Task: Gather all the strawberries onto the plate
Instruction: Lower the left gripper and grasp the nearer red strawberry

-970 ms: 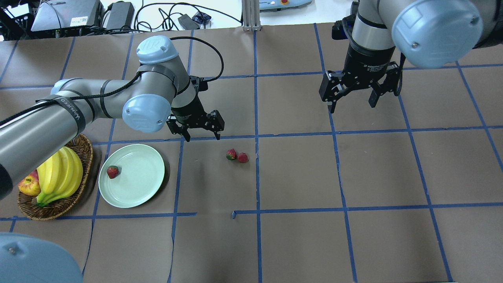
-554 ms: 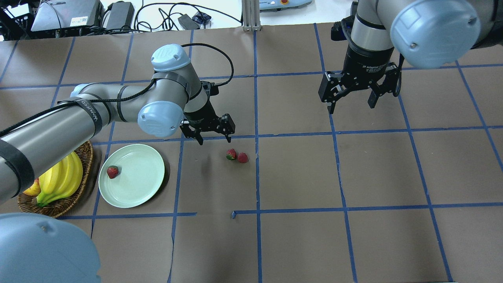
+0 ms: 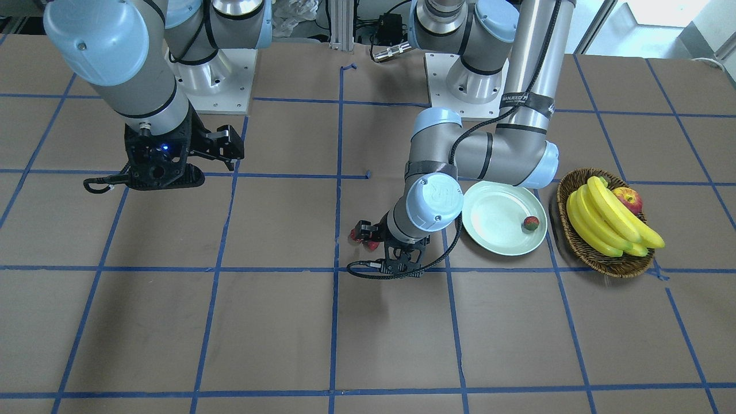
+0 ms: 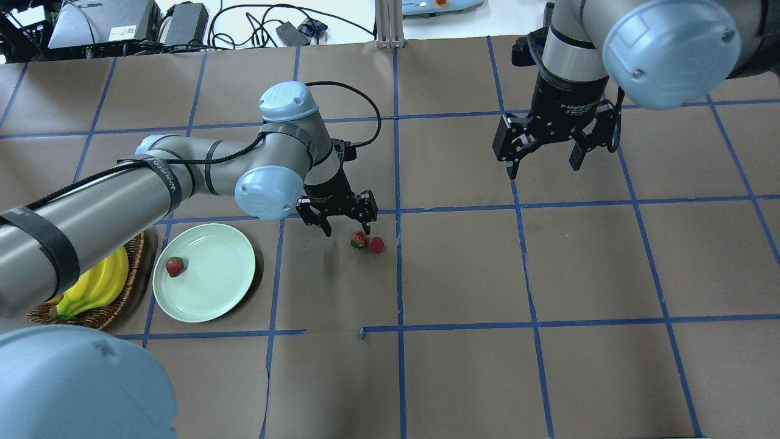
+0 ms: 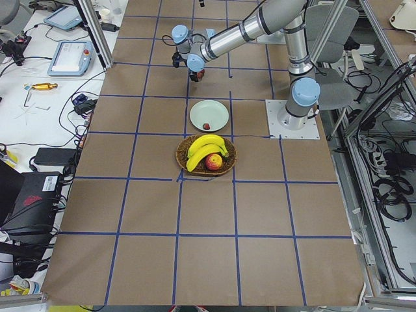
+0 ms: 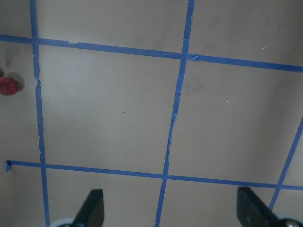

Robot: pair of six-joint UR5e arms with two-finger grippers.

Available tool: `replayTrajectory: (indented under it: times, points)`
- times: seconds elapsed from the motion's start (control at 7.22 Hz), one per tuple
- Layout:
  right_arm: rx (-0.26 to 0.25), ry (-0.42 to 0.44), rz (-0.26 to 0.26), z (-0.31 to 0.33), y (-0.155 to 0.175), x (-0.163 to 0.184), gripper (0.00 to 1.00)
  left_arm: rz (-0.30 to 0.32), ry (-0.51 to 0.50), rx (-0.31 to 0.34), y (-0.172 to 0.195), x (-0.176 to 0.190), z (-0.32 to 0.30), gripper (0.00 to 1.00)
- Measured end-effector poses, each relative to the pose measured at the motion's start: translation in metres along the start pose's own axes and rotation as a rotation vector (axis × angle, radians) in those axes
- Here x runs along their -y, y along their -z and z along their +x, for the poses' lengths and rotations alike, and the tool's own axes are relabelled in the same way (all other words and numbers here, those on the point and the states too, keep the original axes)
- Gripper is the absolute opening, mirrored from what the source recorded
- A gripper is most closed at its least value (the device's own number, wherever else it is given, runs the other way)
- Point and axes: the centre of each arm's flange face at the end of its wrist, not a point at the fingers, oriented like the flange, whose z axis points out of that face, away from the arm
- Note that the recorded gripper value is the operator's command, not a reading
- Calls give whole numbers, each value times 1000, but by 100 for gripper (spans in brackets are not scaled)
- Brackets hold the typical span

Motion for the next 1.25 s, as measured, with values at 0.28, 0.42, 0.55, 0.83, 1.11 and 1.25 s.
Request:
replayTrajectory:
  times: [0.28, 0.42, 0.55, 0.83, 1.11, 1.25]
  points:
    - [0, 0, -2, 0, -1, 0, 100, -13, -6, 4, -6, 0, 3, 80]
    - [0, 0, -3, 0, -1, 0, 100, -21, -9, 5, -11, 0, 3, 79]
    - [0, 0, -3, 0, -1, 0, 100, -29, -10, 6, -14, 0, 4, 78]
    - [0, 0, -2, -1, -1, 0, 100, -45, -17, 11, -18, -3, 9, 75]
    - [0, 0, -4, -1, -2, 0, 100, -42, -28, 13, -16, -3, 10, 76]
    - [-1, 0, -5, -1, -3, 0, 100, -32, -33, 16, -12, -2, 11, 75]
